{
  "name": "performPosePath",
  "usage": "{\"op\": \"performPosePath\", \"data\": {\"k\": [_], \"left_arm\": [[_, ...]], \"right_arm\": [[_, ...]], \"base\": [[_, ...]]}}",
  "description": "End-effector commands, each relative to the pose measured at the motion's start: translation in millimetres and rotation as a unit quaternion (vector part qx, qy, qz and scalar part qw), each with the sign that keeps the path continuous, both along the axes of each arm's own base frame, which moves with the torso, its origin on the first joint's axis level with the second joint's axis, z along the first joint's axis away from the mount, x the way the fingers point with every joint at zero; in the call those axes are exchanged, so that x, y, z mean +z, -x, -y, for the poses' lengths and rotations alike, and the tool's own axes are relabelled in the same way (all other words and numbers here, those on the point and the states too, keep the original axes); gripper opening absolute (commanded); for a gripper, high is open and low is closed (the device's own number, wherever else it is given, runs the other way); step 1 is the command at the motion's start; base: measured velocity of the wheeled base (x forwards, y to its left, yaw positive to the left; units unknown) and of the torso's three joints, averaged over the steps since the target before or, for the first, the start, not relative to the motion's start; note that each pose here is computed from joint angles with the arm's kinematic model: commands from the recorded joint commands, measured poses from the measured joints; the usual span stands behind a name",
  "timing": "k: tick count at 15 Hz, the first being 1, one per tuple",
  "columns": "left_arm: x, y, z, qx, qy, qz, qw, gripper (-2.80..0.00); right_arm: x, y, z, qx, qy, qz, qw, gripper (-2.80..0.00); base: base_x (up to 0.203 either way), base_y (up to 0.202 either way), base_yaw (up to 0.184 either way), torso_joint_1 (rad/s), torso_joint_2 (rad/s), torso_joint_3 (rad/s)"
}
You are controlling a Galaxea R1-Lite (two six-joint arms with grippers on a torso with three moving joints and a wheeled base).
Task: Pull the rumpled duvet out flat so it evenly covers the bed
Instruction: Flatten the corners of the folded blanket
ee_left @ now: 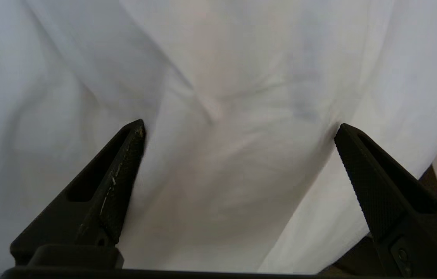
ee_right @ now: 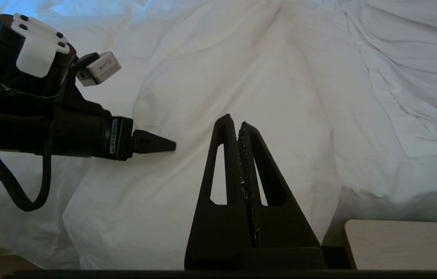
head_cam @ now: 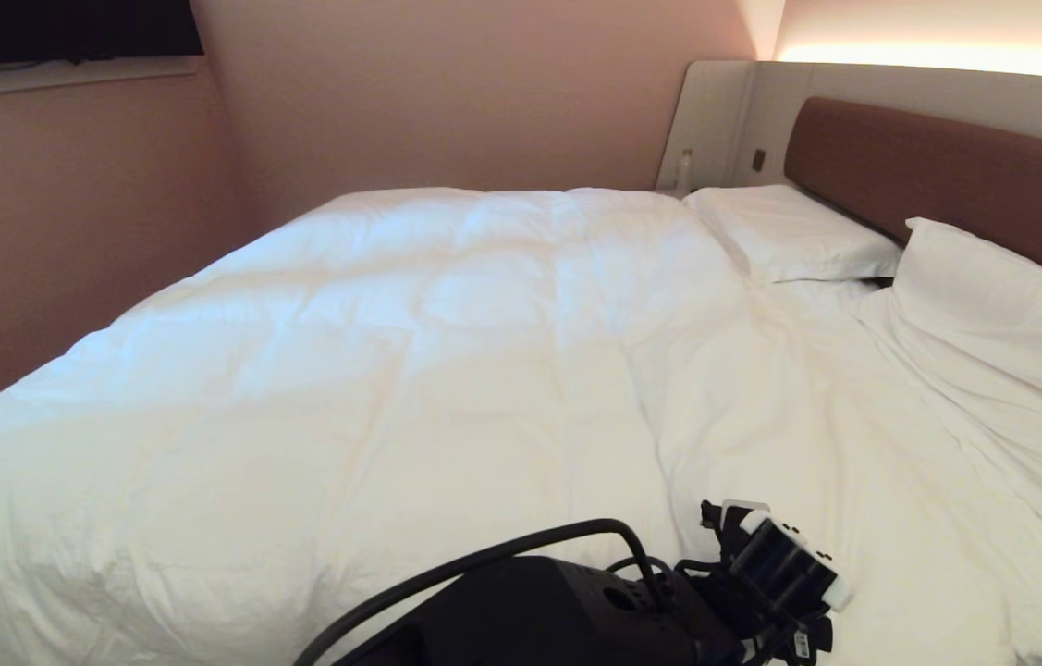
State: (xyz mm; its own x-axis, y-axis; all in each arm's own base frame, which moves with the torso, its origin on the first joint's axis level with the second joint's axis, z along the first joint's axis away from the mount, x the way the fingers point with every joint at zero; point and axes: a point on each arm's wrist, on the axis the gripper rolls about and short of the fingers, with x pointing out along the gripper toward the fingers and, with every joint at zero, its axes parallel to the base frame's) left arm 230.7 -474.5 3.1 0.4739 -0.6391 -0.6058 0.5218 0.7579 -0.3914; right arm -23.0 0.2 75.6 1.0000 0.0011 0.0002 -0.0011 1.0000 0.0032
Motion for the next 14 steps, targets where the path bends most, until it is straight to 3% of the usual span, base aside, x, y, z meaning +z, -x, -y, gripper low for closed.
{"op": "performPosePath", "data": {"k": [1, 12, 13, 14], "left_arm": [[4.0, -0.2, 0.1, 0.002, 0.004, 0.001, 1.0, 0.0], [1.9, -0.2, 0.1, -0.003, 0.001, 0.007, 1.0, 0.0], [1.9, -0.2, 0.1, -0.003, 0.001, 0.006, 1.0, -2.8], [2.5, -0.4, 0.4, -0.003, 0.003, 0.007, 1.0, -2.8]], "right_arm": [[-0.1, -0.1, 0.0, 0.0, 0.0, -0.001, 1.0, -2.8], [-0.1, -0.1, 0.0, 0.0, 0.0, -0.001, 1.0, -2.8], [-0.1, -0.1, 0.0, 0.0, 0.0, -0.001, 1.0, -2.8], [0.0, -0.1, 0.0, 0.0, 0.0, -0.001, 1.0, -2.8]], "base": [[0.0, 0.0, 0.0, 0.0, 0.0, 0.0], [0.0, 0.0, 0.0, 0.0, 0.0, 0.0], [0.0, 0.0, 0.0, 0.0, 0.0, 0.0], [0.0, 0.0, 0.0, 0.0, 0.0, 0.0]]}}
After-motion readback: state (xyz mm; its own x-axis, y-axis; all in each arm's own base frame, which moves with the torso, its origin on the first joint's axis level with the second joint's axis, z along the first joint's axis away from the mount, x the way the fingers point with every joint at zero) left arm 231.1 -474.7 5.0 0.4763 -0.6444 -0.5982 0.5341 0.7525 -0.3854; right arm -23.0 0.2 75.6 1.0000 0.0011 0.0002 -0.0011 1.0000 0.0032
